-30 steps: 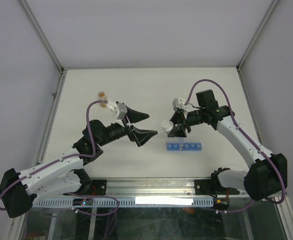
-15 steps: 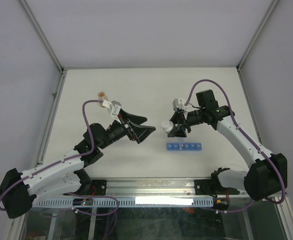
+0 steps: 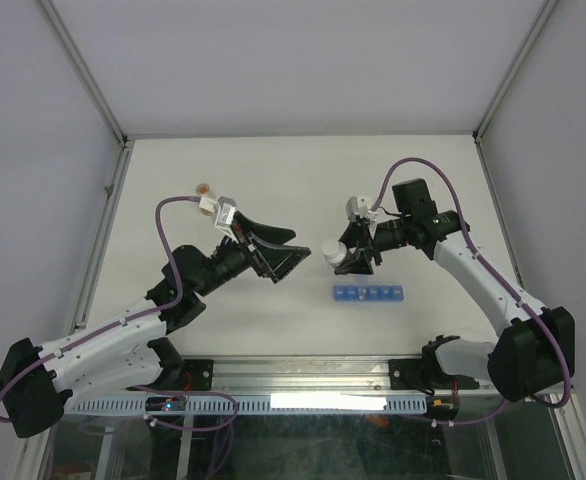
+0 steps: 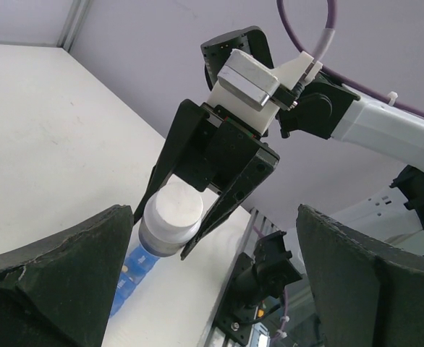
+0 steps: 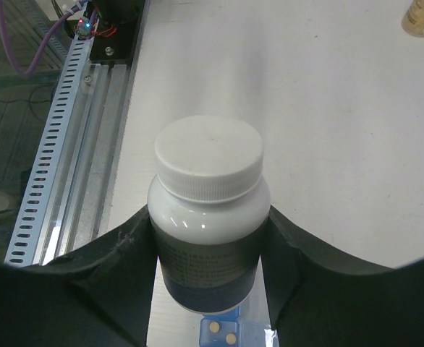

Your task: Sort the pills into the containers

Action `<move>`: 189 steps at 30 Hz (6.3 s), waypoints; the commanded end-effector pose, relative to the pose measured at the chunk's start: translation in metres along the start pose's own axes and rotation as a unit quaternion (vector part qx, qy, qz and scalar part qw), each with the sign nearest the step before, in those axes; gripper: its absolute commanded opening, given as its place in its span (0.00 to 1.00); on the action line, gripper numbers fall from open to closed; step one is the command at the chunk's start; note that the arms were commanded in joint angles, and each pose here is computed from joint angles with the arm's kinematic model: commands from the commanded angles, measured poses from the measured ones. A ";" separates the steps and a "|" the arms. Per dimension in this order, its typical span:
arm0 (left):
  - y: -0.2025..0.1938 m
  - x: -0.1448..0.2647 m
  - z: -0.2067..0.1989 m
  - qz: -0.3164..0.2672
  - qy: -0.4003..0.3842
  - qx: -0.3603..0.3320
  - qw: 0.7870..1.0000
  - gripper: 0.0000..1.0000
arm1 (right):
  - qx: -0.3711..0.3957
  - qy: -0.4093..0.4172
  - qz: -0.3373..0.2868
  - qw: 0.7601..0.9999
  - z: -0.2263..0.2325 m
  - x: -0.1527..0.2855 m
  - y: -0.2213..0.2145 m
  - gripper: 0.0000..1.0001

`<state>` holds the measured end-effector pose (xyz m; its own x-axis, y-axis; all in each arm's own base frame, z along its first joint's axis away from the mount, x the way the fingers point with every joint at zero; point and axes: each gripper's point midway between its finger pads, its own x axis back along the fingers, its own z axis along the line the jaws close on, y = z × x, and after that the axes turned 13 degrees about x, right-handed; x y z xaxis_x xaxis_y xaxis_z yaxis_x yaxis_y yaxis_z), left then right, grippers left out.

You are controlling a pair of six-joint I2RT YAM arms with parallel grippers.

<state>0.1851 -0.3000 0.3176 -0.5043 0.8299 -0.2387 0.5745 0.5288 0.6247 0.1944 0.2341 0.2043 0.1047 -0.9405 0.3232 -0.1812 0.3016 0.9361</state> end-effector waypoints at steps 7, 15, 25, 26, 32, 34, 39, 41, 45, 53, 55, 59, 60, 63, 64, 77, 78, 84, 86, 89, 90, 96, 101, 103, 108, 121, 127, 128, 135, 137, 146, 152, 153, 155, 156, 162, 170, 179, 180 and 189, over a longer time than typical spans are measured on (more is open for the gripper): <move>0.040 -0.007 -0.028 -0.072 -0.039 -0.008 0.997 0.99 | 0.060 -0.018 -0.021 0.998 -0.009 0.010 0.030 0.00; 0.026 -0.018 -0.030 -0.023 -0.042 -0.006 0.999 0.99 | 0.059 -0.025 -0.014 0.998 -0.012 0.011 0.027 0.00; 0.017 -0.026 -0.033 0.004 -0.039 -0.043 0.998 0.98 | 0.051 -0.026 -0.002 0.998 -0.016 0.010 0.017 0.00; 0.015 -0.028 -0.031 0.007 -0.037 -0.044 0.998 0.98 | 0.050 -0.026 -0.002 0.998 -0.016 0.010 0.017 0.00; 0.017 -0.029 -0.017 0.006 0.024 -0.081 0.996 0.98 | 0.044 -0.024 0.003 0.999 -0.017 0.008 0.013 0.00; 0.019 -0.028 -0.012 0.007 0.042 -0.092 0.995 0.97 | 0.043 -0.026 0.006 0.999 -0.018 0.009 0.011 0.00; 0.017 -0.030 -0.010 0.018 0.051 -0.096 0.994 0.98 | 0.036 -0.030 0.009 0.999 -0.021 0.010 0.007 0.00; 0.014 -0.030 -0.008 0.025 0.052 -0.096 0.994 0.97 | 0.035 -0.032 0.009 0.999 -0.022 0.011 0.006 0.00; 0.012 -0.032 -0.008 0.031 0.050 -0.098 0.993 0.98 | 0.032 -0.032 0.009 0.999 -0.022 0.011 0.005 0.00; 0.011 -0.038 -0.001 0.037 0.067 -0.094 0.993 0.98 | 0.031 -0.039 0.008 0.999 -0.024 0.015 0.005 0.00; 0.013 -0.038 -0.002 0.034 0.070 -0.095 0.992 0.98 | 0.029 -0.039 0.007 0.999 -0.024 0.016 0.005 0.00; 0.018 -0.037 -0.004 0.028 0.074 -0.097 0.992 0.97 | 0.027 -0.038 0.006 0.999 -0.024 0.015 0.004 0.00; 0.017 -0.037 -0.003 0.031 0.077 -0.096 0.992 0.97 | 0.027 -0.038 0.007 0.999 -0.024 0.015 0.004 0.00; 0.018 -0.040 -0.002 0.040 0.089 -0.093 0.991 0.96 | 0.028 -0.039 0.006 0.999 -0.024 0.015 0.005 0.00; 0.018 -0.042 -0.002 0.043 0.096 -0.089 0.991 0.95 | 0.029 -0.039 0.006 0.999 -0.024 0.015 0.005 0.00; 0.000 -0.072 0.011 0.092 0.161 -0.100 0.977 0.81 | 0.034 -0.040 0.004 0.999 -0.023 0.016 0.009 0.00; -0.001 -0.072 0.013 0.096 0.166 -0.102 0.976 0.77 | 0.034 -0.040 0.004 0.999 -0.023 0.017 0.009 0.00; -0.015 -0.078 0.022 0.122 0.186 -0.108 0.969 0.69 | 0.035 -0.039 0.001 0.999 -0.022 0.016 0.010 0.00; -0.019 -0.080 0.021 0.128 0.185 -0.109 0.968 0.69 | 0.035 -0.039 0.001 0.999 -0.022 0.016 0.009 0.00; -0.022 -0.082 0.021 0.136 0.183 -0.110 0.967 0.67 | 0.035 -0.040 0.002 0.999 -0.023 0.016 0.009 0.00; -0.024 -0.082 0.021 0.140 0.183 -0.111 0.967 0.66 | 0.035 -0.039 0.002 0.999 -0.023 0.016 0.009 0.00; -0.032 -0.080 0.032 0.155 0.196 -0.115 0.961 0.65 | 0.035 -0.039 0.001 0.999 -0.023 0.016 0.010 0.00; -0.038 -0.083 0.033 0.166 0.192 -0.115 0.960 0.62 | 0.033 -0.039 0.002 0.999 -0.022 0.016 0.009 0.00; -0.040 -0.083 0.033 0.171 0.189 -0.115 0.960 0.61 | 0.034 -0.039 0.002 0.999 -0.023 0.017 0.009 0.00; -0.044 -0.083 0.033 0.180 0.184 -0.113 0.960 0.57 | 0.035 -0.040 0.002 0.999 -0.022 0.017 0.009 0.00; -0.065 -0.078 0.027 0.240 0.130 -0.124 0.954 0.14 | 0.035 -0.040 0.001 0.999 -0.022 0.017 0.010 0.00; -0.084 -0.062 0.022 0.314 0.006 -0.197 0.929 0.08 | 0.035 -0.038 -0.001 0.999 -0.022 0.017 0.011 0.00; -0.089 -0.058 0.019 0.327 -0.026 -0.220 0.919 0.09 | 0.035 -0.037 -0.001 0.999 -0.021 0.017 0.011 0.00; -0.103 -0.035 0.020 0.374 -0.184 -0.370 0.831 0.11 | 0.032 -0.039 -0.001 0.999 -0.022 0.017 0.010 0.00; -0.103 -0.031 0.021 0.373 -0.213 -0.402 0.809 0.12 | 0.032 -0.039 -0.001 0.999 -0.023 0.017 0.010 0.00; -0.049 -0.058 -0.005 0.239 -0.155 -0.402 0.870 0.97 | 0.032 -0.037 -0.003 0.999 -0.021 0.017 0.010 0.00; 0.005 -0.038 -0.027 0.066 -0.101 -0.366 0.923 0.99 | 0.024 -0.035 0.000 0.999 -0.023 0.016 0.005 0.00; 0.008 -0.034 -0.027 0.056 -0.093 -0.353 0.929 0.99 | 0.023 -0.034 0.001 0.999 -0.023 0.015 0.004 0.00; 0.013 -0.026 -0.027 0.040 -0.076 -0.318 0.944 0.99 | 0.021 -0.033 0.001 0.999 -0.023 0.015 0.003 0.00; 0.015 -0.023 -0.028 0.033 -0.070 -0.300 0.951 0.99 | 0.020 -0.033 0.001 0.999 -0.023 0.015 0.003 0.00; 0.001 -0.012 -0.021 0.036 -0.060 -0.211 0.975 0.99 | 0.016 -0.033 0.005 0.999 -0.024 0.015 0.001 0.00; -0.004 -0.014 -0.001 0.043 -0.012 -0.171 0.984 0.99 | 0.015 -0.034 0.008 0.999 -0.025 0.015 -0.001 0.00; -0.010 -0.016 0.009 0.050 0.011 -0.144 0.988 0.99 | 0.018 -0.035 0.007 0.999 -0.025 0.015 0.000 0.00; -0.011 -0.016 0.010 0.051 0.013 -0.142 0.988 0.99 | 0.018 -0.034 0.007 0.999 -0.025 0.015 0.000 0.00; -0.016 -0.021 0.020 0.057 0.035 -0.103 0.992 0.99 | 0.018 -0.035 0.007 0.999 -0.024 0.016 0.000 0.00</move>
<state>0.1957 -0.3205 0.2821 -0.4708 0.8791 -0.0747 0.4665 0.3199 0.8246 0.2108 0.2204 0.1919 0.0536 -0.9326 0.3570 -0.1474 0.3462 0.9265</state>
